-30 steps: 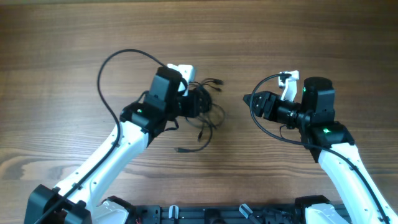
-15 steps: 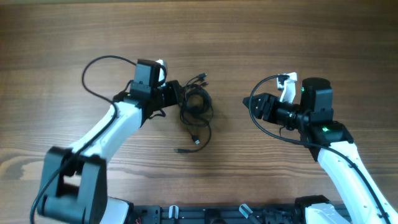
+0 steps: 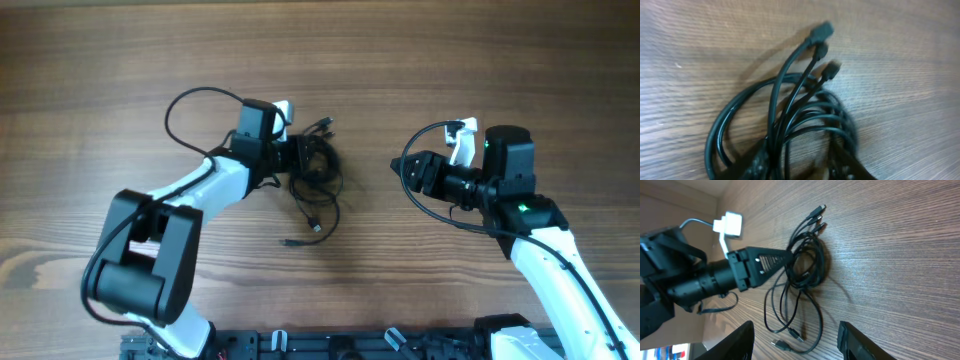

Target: Untangle cables

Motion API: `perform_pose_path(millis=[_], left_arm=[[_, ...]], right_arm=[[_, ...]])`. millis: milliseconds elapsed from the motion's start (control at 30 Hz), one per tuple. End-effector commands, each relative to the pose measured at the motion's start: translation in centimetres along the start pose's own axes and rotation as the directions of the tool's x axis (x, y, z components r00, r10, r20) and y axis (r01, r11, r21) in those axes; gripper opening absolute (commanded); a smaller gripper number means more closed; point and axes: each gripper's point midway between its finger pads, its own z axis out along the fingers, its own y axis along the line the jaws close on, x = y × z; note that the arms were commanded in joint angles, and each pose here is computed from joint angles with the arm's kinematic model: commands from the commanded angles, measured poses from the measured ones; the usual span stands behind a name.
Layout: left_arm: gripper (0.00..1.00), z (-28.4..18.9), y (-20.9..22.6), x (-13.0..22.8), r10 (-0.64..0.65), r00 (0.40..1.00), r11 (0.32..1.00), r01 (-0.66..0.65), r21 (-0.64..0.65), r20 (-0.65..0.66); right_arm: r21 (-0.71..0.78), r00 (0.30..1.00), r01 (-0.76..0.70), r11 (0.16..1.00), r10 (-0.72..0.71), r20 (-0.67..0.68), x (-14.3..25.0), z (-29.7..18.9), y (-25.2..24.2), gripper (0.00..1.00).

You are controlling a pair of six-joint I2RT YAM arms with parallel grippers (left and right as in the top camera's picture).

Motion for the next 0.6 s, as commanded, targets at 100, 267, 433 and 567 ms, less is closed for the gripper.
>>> perform_pose_path(millis=[100, 267, 433, 567], left_arm=[[0.15, 1.0, -0.9, 0.8, 0.048, 0.999, 0.999, -0.048, 0.004, -0.016], [0.04, -0.5, -4.7, -0.5, 0.081, 0.997, 0.983, -0.082, 0.167, 0.014], [0.04, -6.8, -12.2, -4.2, 0.105, 0.983, 0.888, -0.162, 0.43, 0.154], [0.04, -11.2, -15.2, -5.4, 0.128, 0.962, 0.831, -0.237, 0.503, 0.241]], right_arm=[[-0.008, 1.0, 0.015, 1.0, -0.015, -0.006, 0.0, 0.1, 0.2, 0.56], [0.024, 0.999, 0.039, 0.999, -0.039, 0.007, -0.2, 0.1, -0.4, 0.56], [0.084, 0.998, 0.043, 0.996, -0.046, 0.036, -0.8, 0.1, -1.4, 0.56], [0.112, 0.998, 0.041, 0.993, -0.047, 0.051, -1.1, 0.0, -1.9, 0.55]])
